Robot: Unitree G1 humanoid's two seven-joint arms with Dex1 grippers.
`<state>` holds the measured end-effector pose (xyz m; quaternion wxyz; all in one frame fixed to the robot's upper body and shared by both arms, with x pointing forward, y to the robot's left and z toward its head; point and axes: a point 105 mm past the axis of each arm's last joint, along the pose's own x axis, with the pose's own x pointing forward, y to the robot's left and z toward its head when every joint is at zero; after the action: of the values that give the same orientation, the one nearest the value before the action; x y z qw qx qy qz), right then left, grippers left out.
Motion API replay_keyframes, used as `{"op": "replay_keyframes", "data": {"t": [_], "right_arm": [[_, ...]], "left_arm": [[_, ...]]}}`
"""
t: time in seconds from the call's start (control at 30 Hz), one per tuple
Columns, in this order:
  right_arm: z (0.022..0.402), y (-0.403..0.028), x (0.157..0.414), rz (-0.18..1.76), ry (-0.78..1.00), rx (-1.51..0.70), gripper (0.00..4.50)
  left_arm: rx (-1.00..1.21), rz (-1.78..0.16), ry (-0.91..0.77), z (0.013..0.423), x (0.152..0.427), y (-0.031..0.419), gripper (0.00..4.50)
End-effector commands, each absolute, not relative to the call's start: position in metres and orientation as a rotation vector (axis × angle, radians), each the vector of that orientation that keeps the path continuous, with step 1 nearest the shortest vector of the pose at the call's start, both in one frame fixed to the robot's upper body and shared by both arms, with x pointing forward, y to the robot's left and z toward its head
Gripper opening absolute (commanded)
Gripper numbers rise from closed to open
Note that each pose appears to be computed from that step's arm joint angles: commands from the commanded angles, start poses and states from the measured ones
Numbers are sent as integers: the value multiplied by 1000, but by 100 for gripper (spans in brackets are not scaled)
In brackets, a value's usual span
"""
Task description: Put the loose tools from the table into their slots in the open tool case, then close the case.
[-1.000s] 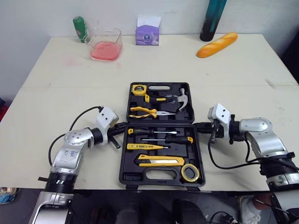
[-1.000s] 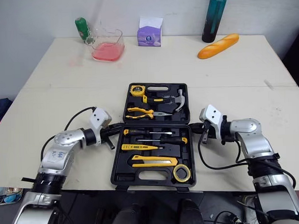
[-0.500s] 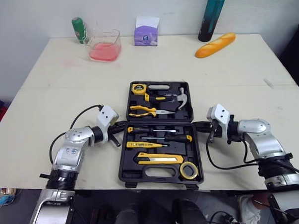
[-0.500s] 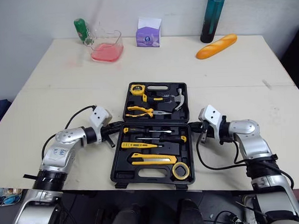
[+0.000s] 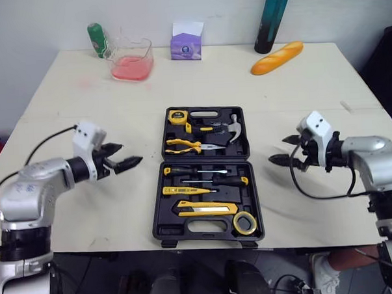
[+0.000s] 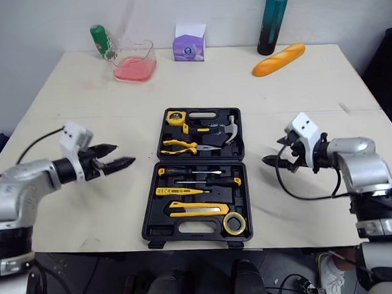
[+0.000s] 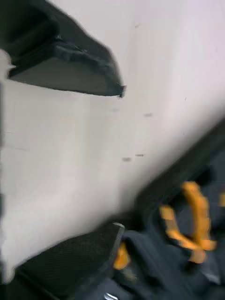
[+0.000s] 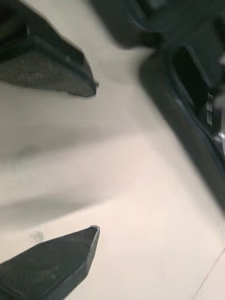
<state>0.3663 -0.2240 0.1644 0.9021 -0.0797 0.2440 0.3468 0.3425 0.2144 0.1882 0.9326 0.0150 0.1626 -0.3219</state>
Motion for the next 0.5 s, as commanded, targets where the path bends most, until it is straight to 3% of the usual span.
{"op": "replay_keyframes", "data": {"t": [0.03,0.13,0.3,0.5], "right_arm": [[188,-199,356,747,645,35,442],[185,-196,364,631,750,2,442],[199,-180,376,623,707,-27,442],[201,-165,381,608,724,-14,442]], "left_arm": [[-32,-610,455,201,352,205,446],[-110,-624,468,208,360,190,446],[-52,-575,603,192,370,182,446],[-70,-554,574,191,392,166,446]]}}
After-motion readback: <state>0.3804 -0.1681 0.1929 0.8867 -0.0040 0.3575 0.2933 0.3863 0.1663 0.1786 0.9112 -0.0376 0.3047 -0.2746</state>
